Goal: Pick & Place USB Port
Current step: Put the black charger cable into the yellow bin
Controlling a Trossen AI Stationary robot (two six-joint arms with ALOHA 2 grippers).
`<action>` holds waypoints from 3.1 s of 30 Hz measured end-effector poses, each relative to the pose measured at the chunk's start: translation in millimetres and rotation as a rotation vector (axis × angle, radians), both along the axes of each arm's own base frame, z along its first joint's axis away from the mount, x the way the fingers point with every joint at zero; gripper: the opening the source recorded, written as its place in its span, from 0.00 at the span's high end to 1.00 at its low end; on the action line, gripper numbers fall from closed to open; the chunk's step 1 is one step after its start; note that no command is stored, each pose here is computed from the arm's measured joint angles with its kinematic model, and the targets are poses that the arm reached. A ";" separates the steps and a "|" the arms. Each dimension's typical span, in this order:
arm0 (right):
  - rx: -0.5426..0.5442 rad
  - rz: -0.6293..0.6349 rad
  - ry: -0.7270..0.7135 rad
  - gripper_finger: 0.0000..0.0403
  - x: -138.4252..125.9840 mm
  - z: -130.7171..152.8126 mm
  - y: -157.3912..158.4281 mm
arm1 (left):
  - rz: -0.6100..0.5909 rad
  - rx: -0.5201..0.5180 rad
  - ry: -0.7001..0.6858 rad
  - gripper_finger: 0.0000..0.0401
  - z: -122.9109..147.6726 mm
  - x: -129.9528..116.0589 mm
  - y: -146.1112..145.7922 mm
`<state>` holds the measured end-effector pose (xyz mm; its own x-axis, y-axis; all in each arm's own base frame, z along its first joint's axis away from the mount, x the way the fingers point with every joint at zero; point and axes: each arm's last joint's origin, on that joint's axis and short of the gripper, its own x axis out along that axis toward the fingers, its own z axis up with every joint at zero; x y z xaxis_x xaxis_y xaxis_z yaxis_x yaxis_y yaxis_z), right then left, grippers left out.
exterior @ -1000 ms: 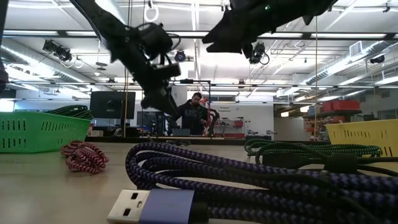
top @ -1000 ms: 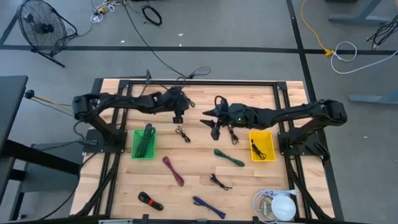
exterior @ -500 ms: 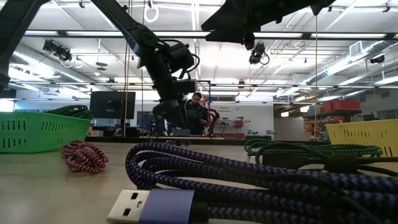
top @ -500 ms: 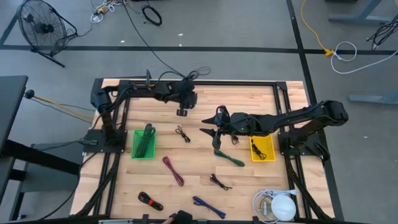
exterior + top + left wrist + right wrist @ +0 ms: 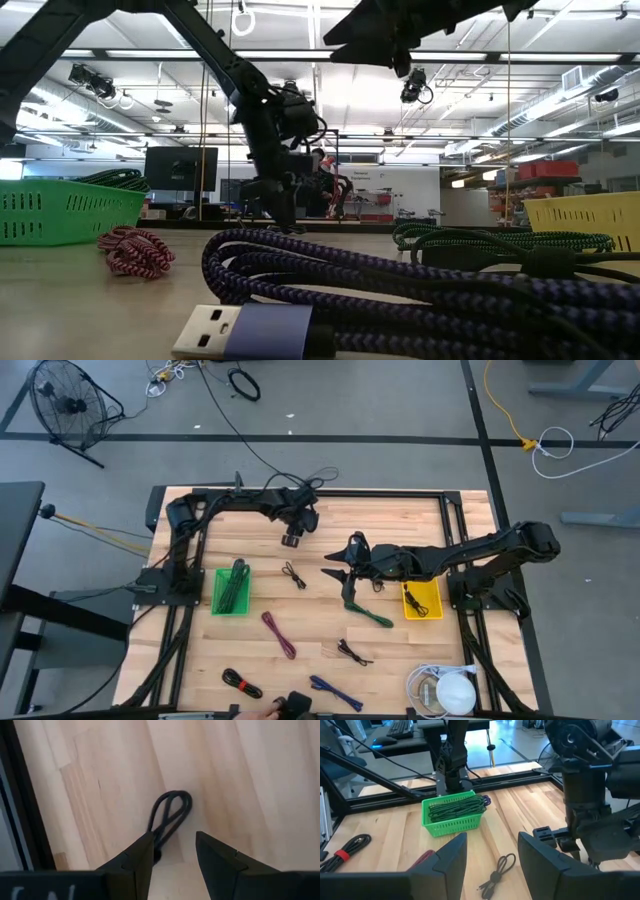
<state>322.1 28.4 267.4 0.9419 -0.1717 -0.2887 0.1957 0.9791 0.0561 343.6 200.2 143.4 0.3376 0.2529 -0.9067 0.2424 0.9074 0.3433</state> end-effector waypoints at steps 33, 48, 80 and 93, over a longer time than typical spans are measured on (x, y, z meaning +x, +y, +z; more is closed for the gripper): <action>-0.043 -0.102 0.020 0.56 -1.2 -1.3 -4.5 | 0.278 -0.371 -0.422 1.00 100.4 -28.4 -10.6; -0.078 -0.195 0.026 0.56 -2.0 -1.5 -9.9 | -0.086 -0.756 -0.800 1.00 209.3 -56.9 -75.8; -0.172 -0.131 -0.108 0.93 -9.7 26.4 -7.2 | -0.248 -0.708 -0.857 1.00 196.0 -5.4 -120.4; -0.130 -0.204 -0.008 0.96 -38.9 36.0 3.1 | -0.188 -0.698 -0.738 0.91 195.0 -30.1 -110.7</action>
